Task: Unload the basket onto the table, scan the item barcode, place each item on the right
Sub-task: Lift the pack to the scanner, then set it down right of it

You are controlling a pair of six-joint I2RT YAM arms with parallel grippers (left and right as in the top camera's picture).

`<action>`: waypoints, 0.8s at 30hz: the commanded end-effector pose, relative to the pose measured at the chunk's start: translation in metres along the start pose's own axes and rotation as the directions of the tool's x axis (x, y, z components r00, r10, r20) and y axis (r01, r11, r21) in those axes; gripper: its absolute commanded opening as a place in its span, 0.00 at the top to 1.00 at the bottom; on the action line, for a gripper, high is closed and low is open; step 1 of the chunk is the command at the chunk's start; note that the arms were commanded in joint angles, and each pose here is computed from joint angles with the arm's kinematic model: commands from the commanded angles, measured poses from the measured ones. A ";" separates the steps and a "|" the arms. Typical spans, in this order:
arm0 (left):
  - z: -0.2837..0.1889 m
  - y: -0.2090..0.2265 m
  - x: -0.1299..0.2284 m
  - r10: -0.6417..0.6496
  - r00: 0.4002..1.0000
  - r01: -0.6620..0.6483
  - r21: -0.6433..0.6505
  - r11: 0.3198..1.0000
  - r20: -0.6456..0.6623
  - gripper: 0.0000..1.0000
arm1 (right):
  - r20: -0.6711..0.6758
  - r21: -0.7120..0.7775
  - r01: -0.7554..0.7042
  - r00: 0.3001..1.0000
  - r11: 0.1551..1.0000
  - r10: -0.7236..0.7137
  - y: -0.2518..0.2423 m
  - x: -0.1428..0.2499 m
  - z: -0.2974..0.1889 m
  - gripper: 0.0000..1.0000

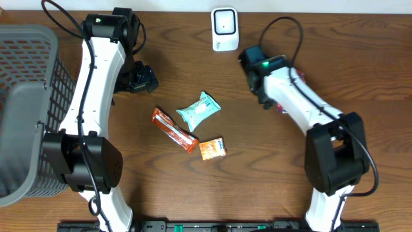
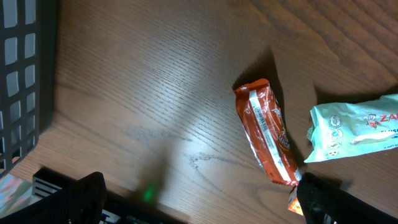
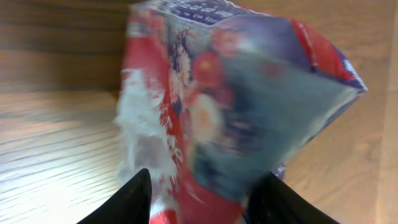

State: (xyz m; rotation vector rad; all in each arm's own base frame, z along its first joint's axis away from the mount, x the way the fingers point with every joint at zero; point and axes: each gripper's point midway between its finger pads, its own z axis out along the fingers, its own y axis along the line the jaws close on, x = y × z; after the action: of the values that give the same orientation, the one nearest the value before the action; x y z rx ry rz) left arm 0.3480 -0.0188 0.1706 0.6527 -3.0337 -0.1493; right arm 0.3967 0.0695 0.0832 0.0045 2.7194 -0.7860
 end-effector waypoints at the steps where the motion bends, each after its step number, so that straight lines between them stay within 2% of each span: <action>1: 0.004 0.002 -0.001 -0.018 1.000 0.018 -0.015 1.000 -0.007 0.02 | 0.040 -0.102 0.024 0.999 0.995 -0.020 0.037 -0.004 -0.025 0.44; 4: 0.004 0.002 -0.001 -0.018 1.000 0.018 -0.015 1.000 -0.007 0.02 | 0.101 -0.187 0.042 0.995 0.981 -0.023 0.060 -0.019 -0.056 0.17; 7: 0.004 0.002 -0.001 -0.018 1.000 0.018 -0.015 1.000 -0.007 0.02 | 0.152 -0.281 0.065 0.988 0.957 -0.023 0.073 -0.037 -0.091 0.02; 10: 0.004 0.002 -0.001 -0.018 1.000 0.017 -0.015 1.000 -0.007 0.02 | 0.178 -0.373 0.043 0.984 0.927 0.026 0.069 -0.058 -0.126 0.01; 15: 0.004 0.002 -0.001 -0.018 1.000 0.018 -0.015 1.000 -0.007 0.02 | 0.206 -0.470 0.040 0.976 0.882 0.065 0.036 -0.087 -0.162 0.01; 20: 0.004 0.002 -0.001 -0.018 1.000 0.018 -0.015 1.000 -0.007 0.02 | 0.126 -0.478 -0.013 0.988 0.878 0.083 -0.009 -0.092 -0.136 0.01; 22: 0.004 0.002 -0.001 -0.018 1.000 0.018 -0.014 1.000 -0.007 0.02 | 0.068 -0.548 -0.005 0.996 0.836 0.050 -0.013 -0.086 -0.119 0.01; 24: 0.004 0.002 -0.001 -0.018 1.000 0.018 -0.015 1.000 -0.007 0.02 | 0.017 -0.657 0.007 1.000 0.754 0.005 -0.009 -0.079 -0.106 0.01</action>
State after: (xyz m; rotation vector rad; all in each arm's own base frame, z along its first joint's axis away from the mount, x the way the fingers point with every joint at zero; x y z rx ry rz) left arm 0.3485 -0.0189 0.1706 0.6532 -3.0354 -0.1480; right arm 0.4446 0.1213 0.2173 -0.0452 2.7273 -0.0305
